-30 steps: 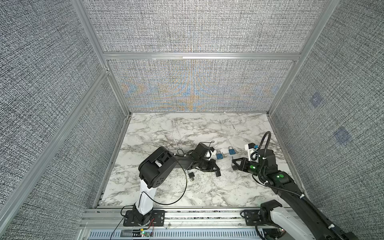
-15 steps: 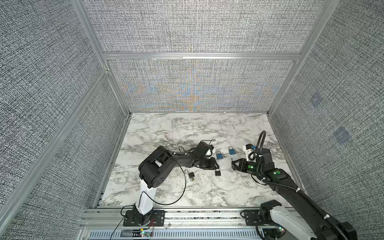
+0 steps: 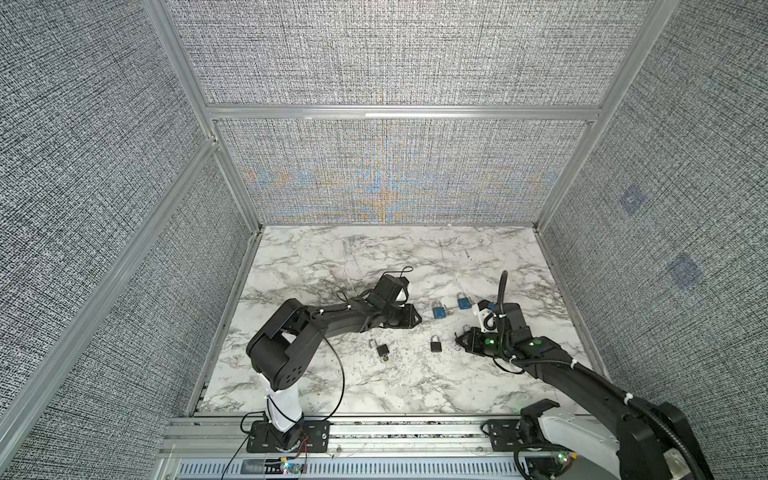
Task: Lock with the key
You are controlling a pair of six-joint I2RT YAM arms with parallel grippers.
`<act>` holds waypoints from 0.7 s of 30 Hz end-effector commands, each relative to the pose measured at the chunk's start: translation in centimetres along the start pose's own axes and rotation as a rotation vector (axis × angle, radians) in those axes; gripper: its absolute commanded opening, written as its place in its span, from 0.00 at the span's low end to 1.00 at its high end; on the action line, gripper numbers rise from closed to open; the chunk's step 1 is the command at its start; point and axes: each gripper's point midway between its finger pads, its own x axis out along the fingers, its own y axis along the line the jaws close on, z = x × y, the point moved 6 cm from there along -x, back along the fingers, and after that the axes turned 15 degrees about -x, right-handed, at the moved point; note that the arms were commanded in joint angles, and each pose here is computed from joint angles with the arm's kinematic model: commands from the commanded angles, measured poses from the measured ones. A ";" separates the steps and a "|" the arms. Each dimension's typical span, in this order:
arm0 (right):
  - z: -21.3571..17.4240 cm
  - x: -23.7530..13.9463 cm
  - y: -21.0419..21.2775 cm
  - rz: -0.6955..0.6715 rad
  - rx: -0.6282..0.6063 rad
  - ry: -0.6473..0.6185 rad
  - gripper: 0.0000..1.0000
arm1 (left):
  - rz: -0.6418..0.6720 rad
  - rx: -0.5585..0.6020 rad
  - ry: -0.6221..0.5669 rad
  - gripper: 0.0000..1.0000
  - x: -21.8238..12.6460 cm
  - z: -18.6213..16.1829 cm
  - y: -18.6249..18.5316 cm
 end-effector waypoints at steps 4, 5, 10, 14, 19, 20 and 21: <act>0.1 1.7 0.5 0.003 0.001 -0.003 0.00 | -0.015 0.021 -0.100 0.28 -2.0 1.6 0.1; 0.1 1.9 0.6 0.002 0.002 0.001 0.00 | -0.016 0.021 -0.102 0.28 -2.2 1.6 0.2; 0.0 2.9 0.8 0.009 0.001 0.021 0.00 | -0.013 0.013 -0.098 0.28 -2.4 1.2 0.7; -0.1 3.4 0.9 0.008 0.000 0.036 0.01 | -0.016 0.004 -0.094 0.28 -2.3 0.9 1.1; -0.2 3.9 0.8 0.002 0.003 0.045 0.04 | -0.016 0.002 -0.088 0.28 -2.3 0.8 1.2; -0.2 4.0 0.8 0.001 0.004 0.048 0.05 | -0.018 0.001 -0.087 0.28 -2.2 0.9 1.2; -0.2 4.0 0.9 0.002 0.002 0.048 0.06 | -0.017 0.002 -0.088 0.28 -2.2 0.9 1.2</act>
